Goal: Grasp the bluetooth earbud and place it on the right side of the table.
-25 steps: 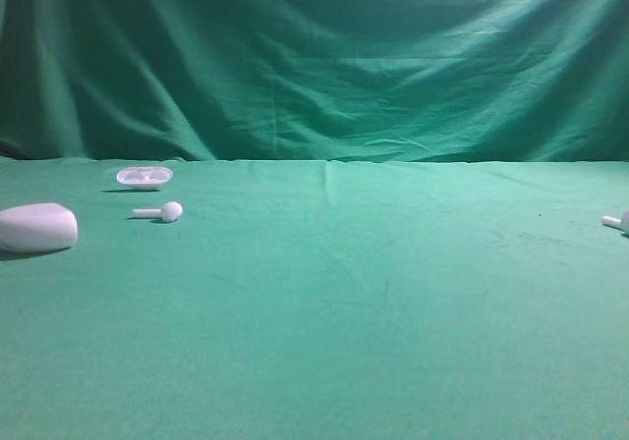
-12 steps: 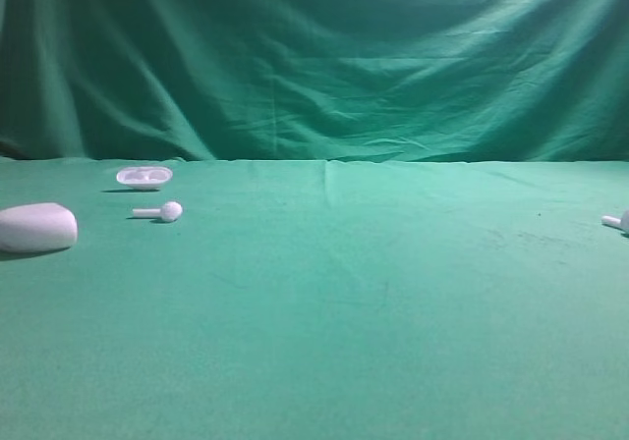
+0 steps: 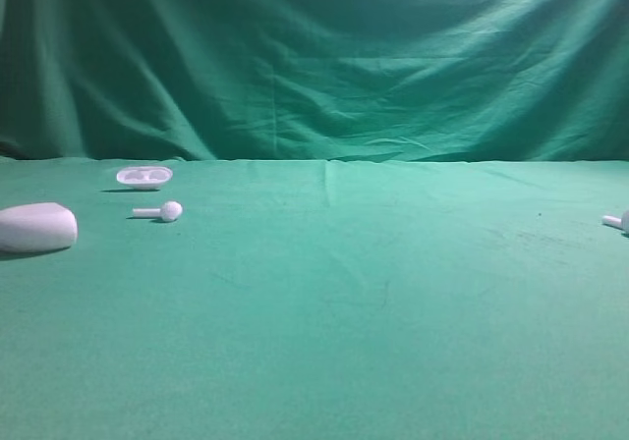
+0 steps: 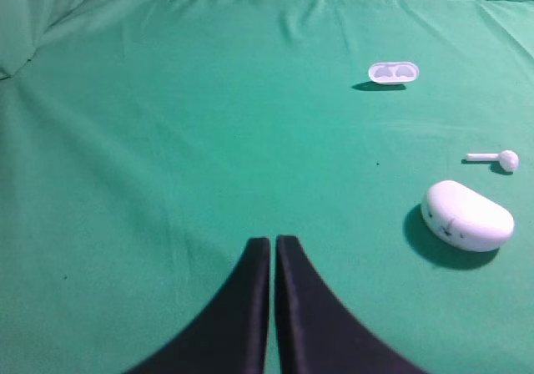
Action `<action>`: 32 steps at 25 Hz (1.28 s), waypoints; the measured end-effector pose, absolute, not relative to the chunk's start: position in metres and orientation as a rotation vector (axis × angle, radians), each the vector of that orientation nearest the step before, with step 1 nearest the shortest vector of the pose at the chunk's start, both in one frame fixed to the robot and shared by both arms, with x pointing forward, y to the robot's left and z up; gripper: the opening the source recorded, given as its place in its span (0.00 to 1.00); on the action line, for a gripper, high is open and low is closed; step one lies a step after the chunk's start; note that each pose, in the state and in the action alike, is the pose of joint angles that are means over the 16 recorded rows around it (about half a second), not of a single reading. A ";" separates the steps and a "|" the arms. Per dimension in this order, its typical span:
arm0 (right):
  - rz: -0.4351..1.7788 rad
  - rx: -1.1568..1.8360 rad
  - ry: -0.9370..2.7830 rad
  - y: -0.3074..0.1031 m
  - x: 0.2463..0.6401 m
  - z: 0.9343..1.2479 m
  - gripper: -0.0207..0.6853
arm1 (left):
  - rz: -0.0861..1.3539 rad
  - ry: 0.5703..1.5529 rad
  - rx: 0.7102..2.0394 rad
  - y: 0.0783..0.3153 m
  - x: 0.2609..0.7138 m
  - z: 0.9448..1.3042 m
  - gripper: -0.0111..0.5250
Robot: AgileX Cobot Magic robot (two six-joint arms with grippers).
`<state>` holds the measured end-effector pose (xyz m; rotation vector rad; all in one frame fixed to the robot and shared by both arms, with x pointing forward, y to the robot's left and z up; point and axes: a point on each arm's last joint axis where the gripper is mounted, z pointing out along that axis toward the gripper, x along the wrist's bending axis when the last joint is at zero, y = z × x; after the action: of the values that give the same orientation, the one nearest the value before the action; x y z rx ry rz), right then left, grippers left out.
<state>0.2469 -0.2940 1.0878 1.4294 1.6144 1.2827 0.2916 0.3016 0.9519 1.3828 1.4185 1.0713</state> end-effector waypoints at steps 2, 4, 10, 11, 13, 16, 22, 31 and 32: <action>1.295 1.406 1.574 -0.295 0.248 1.085 0.03 | 1.071 1.418 1.383 0.302 0.292 0.952 0.02; 1.300 1.386 1.531 -0.295 0.251 1.079 0.03 | 1.071 1.418 1.383 0.302 0.292 0.952 0.02; 1.272 1.345 1.431 -0.295 0.268 1.044 0.03 | 1.071 1.418 1.383 0.302 0.292 0.952 0.02; 1.263 1.343 1.422 -0.295 0.271 1.036 0.03 | 1.071 1.418 1.383 0.302 0.292 0.952 0.02; 1.242 1.345 1.411 -0.295 0.277 1.018 0.03 | 1.071 1.418 1.383 0.302 0.292 0.952 0.02; 1.206 1.367 1.416 -0.295 0.284 0.991 0.03 | 1.071 1.418 1.383 0.302 0.292 0.952 0.02; 1.148 1.418 1.462 -0.295 0.290 0.955 0.03 | 1.071 1.418 1.383 0.302 0.292 0.952 0.02; 1.134 1.434 1.479 -0.295 0.291 0.946 0.03 | 1.071 1.418 1.383 0.302 0.292 0.952 0.02; 1.134 1.435 1.479 -0.295 0.291 0.946 0.03 | 1.071 1.418 1.383 0.302 0.292 0.952 0.02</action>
<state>0.2906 -0.2949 0.9458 1.4346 1.4795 1.1340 0.2916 0.3016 0.9519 1.3828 1.4185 1.0713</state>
